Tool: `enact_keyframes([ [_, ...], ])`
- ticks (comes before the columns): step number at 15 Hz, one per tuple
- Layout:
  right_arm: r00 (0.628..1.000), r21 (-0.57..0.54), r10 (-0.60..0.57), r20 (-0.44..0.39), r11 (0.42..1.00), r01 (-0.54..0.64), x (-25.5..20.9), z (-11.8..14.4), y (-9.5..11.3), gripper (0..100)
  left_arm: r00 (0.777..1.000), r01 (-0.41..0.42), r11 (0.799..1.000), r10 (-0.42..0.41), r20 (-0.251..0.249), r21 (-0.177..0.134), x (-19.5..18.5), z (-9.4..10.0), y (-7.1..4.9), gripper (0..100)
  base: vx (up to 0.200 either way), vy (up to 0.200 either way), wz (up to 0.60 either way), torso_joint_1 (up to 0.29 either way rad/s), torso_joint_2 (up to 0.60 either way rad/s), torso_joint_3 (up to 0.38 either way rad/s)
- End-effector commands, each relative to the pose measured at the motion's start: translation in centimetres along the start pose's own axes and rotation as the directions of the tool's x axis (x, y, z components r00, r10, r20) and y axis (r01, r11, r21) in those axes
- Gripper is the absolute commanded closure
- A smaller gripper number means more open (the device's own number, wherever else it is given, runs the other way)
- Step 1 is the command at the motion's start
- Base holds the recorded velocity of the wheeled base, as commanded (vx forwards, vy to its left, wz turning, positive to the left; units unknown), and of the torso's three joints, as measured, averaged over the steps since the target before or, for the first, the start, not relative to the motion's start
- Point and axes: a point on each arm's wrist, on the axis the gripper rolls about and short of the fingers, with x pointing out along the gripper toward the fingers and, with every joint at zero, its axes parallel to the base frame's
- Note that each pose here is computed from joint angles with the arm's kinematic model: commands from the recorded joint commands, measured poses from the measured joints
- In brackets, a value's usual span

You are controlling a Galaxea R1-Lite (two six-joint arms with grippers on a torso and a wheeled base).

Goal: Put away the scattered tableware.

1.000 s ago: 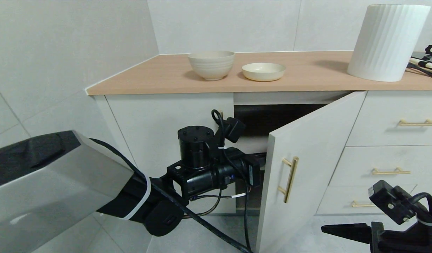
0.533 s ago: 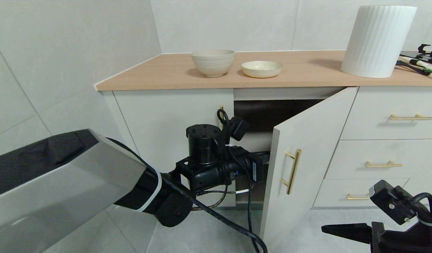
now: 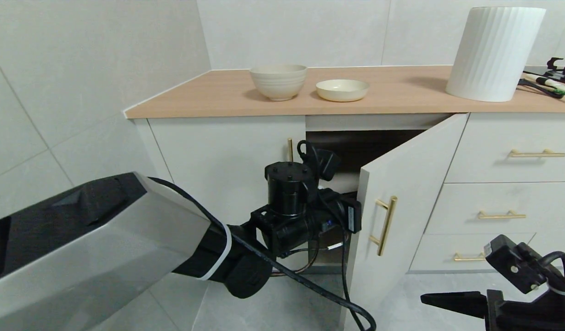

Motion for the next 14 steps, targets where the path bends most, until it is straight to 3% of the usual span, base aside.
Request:
enact_keyframes([
  [1,1.000,-0.016,0.024,0.017,1.000,-0.023,-0.4,0.1,0.5,0,0.998,0.063,0.998,-0.063,0.008,0.009,-0.2,0.4,-2.9,100,0.000,0.000,0.00,0.000,0.00,0.000],
  [4,0.995,-0.056,0.068,0.079,0.996,-0.064,-1.8,0.4,1.6,0,0.978,0.206,0.978,-0.206,-0.016,0.020,-0.9,-0.2,-8.7,100,0.000,0.000,0.00,0.000,0.00,0.000],
  [5,0.992,-0.079,0.087,0.094,0.994,-0.080,-2.5,0.4,2.0,0,0.958,0.285,0.958,-0.285,-0.037,0.019,-1.8,-0.5,-10.7,100,0.000,0.000,0.00,0.000,0.00,0.000],
  [6,0.992,-0.081,0.088,0.095,0.993,-0.080,-2.6,0.4,2.0,0,0.954,0.297,0.955,-0.296,-0.041,0.017,-1.9,-0.5,-10.8,100,0.000,0.000,0.00,0.000,0.00,0.000],
  [7,0.993,-0.096,0.085,0.085,0.992,-0.077,-2.9,0.3,2.0,0,0.943,0.329,0.944,-0.328,-0.060,0.004,-2.3,-0.8,-10.6,100,0.000,0.000,0.00,0.000,0.00,0.000],
  [9,0.993,-0.100,0.084,0.083,0.992,-0.076,-2.9,0.3,2.0,0,0.963,0.268,0.963,-0.268,-0.019,-0.032,-2.3,-0.3,-7.5,100,0.000,0.000,0.00,0.000,0.00,0.000],
  [11,0.993,-0.099,0.083,0.083,0.992,-0.074,-2.9,0.3,2.0,0,0.978,0.209,0.977,-0.209,0.001,-0.033,-2.3,0.4,-5.1,100,0.000,0.000,0.00,0.000,0.00,0.000],
  [12,0.993,-0.099,0.081,0.083,0.992,-0.073,-2.9,0.3,2.0,0,0.981,0.195,0.980,-0.195,0.002,-0.034,-2.4,0.4,-4.7,100,0.000,0.000,0.00,0.000,0.00,0.000],
  [14,0.995,-0.088,0.059,0.080,0.995,-0.052,-2.4,0.7,1.8,0,0.995,0.100,0.994,-0.099,0.020,-0.035,-3.8,1.4,-2.0,100,0.000,0.000,0.00,0.000,0.00,0.000],
])
